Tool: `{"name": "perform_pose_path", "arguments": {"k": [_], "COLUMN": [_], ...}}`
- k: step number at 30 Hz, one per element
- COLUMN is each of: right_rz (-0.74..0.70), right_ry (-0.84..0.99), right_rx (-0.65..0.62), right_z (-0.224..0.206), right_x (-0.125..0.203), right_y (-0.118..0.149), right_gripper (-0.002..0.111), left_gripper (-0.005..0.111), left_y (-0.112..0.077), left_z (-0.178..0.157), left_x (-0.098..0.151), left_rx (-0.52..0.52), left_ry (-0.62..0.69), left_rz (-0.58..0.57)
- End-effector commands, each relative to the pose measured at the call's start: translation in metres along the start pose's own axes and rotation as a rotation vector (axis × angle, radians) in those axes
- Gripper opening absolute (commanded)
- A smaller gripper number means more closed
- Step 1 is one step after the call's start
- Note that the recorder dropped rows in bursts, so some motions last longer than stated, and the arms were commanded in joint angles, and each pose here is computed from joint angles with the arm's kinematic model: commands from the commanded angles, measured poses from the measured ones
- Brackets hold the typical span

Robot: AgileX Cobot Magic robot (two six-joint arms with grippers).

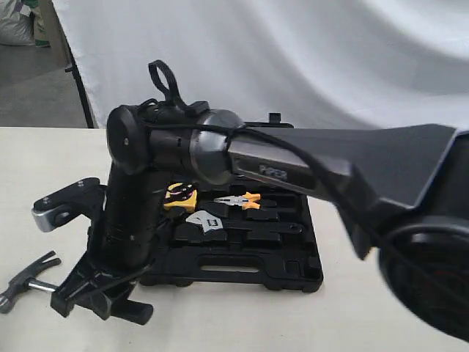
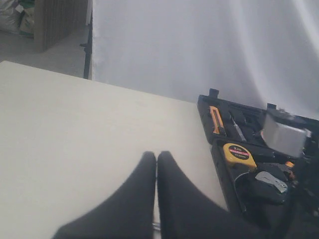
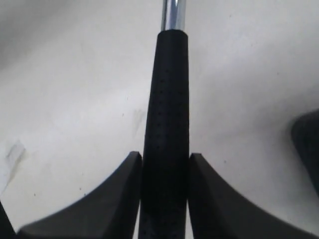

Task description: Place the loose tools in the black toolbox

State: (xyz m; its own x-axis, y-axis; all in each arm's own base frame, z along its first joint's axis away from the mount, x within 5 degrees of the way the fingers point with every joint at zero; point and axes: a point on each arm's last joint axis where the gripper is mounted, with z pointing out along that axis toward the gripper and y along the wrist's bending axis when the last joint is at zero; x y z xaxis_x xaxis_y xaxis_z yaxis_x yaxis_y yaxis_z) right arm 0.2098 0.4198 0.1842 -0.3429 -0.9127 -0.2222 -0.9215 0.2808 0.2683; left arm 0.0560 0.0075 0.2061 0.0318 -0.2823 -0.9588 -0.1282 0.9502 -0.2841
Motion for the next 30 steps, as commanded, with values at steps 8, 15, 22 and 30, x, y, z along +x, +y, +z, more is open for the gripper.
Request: {"name": "perform_pose_path", "arguments": {"k": [8,15,22,30], "right_rz": [-0.010,0.054,0.171,0.111], "right_ry": [-0.012,-0.030,-0.016,-0.018], "right_rx": [0.113,0.135,0.186,0.203], "right_z": [-0.004,0.009,0.021,0.018], "right_x": [0.104,0.116,0.118,0.116], "right_y": [0.009,0.005,-0.004,-0.005], "right_gripper": [-0.001,0.000,0.011,0.057], "left_gripper": [0.001,0.001,0.001,0.001], "left_y": [0.001,0.001,0.001,0.001], "left_z": [0.000,0.000,0.000,0.000], "left_x": [-0.002,-0.002,-0.002,-0.002], "left_rx": [-0.021,-0.021,-0.021,-0.021], "left_ry": [-0.020,-0.020,-0.020,-0.020], "left_rz": [0.000,0.000,0.000,0.000]}}
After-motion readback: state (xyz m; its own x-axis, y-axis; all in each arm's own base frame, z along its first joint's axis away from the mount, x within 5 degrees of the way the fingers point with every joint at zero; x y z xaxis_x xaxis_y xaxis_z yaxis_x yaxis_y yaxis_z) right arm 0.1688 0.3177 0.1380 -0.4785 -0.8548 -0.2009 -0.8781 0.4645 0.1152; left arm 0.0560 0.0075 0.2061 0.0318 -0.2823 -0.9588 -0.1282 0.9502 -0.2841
